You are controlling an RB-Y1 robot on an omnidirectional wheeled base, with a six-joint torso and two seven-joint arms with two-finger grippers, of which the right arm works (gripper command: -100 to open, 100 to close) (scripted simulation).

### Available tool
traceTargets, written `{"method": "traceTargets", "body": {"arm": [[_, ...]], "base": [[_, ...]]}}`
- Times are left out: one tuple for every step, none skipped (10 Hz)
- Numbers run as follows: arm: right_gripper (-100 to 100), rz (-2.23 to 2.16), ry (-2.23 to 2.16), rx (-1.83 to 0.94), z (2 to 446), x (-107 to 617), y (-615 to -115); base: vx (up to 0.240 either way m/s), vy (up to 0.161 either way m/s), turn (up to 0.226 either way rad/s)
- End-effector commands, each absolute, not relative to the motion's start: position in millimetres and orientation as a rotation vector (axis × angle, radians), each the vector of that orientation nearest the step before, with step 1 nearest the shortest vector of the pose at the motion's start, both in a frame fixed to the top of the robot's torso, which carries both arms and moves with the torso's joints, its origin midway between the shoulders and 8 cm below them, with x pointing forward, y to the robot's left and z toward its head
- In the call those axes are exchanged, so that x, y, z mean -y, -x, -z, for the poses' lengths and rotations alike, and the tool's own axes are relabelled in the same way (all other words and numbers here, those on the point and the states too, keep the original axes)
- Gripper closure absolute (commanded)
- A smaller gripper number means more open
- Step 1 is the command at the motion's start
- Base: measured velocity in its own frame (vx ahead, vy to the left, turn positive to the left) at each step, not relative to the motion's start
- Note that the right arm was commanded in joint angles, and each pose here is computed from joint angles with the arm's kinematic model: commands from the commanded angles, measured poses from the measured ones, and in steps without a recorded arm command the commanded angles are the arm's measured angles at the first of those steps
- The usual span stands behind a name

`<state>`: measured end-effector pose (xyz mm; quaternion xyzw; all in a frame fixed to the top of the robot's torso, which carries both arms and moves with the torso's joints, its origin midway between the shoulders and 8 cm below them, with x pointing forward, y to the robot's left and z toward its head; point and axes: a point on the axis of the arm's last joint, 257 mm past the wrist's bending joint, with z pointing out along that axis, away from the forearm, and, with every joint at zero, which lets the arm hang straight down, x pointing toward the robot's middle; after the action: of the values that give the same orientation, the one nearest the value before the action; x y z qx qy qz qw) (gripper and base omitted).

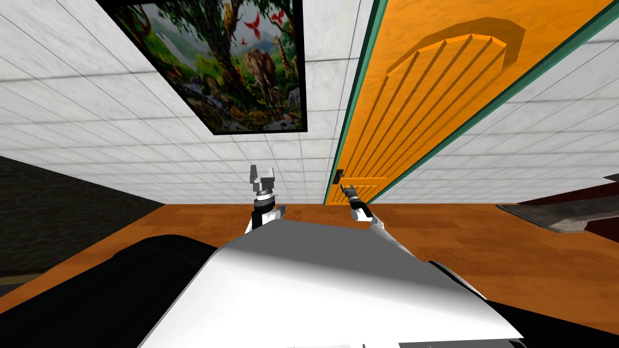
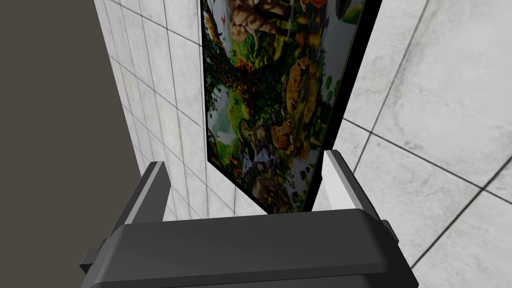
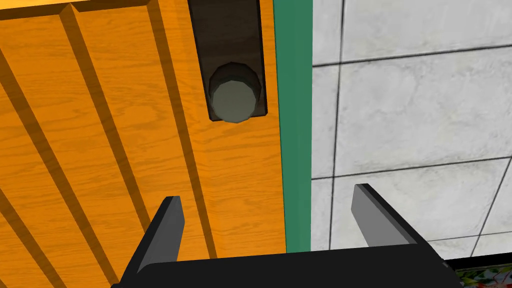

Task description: Pull the door open

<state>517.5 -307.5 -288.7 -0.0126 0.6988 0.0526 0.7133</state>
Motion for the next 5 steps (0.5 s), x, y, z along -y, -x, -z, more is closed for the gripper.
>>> {"method": "traceTargets", "body": {"arm": [[-100,-0.085,0.048,-1.561,293.3,313.0,-518.0],[-100,-0.067,0.06,-1.568,295.6,316.7,-519.1],[-100,-0.08,0.051,-1.564,294.2,314.8,-518.0],[-100,-0.066,0.044,-1.565,294.7,322.1,-519.4],[-100,-0.059,0.036,-1.565,295.0,327.4,-520.4]], "base": [[0.066,-0.053,0.057],[0.068,-0.054,0.052],[0.031,-0.026,0.013],[0.106,0.004,0.09],[0.193,0.001,0.124]]}}
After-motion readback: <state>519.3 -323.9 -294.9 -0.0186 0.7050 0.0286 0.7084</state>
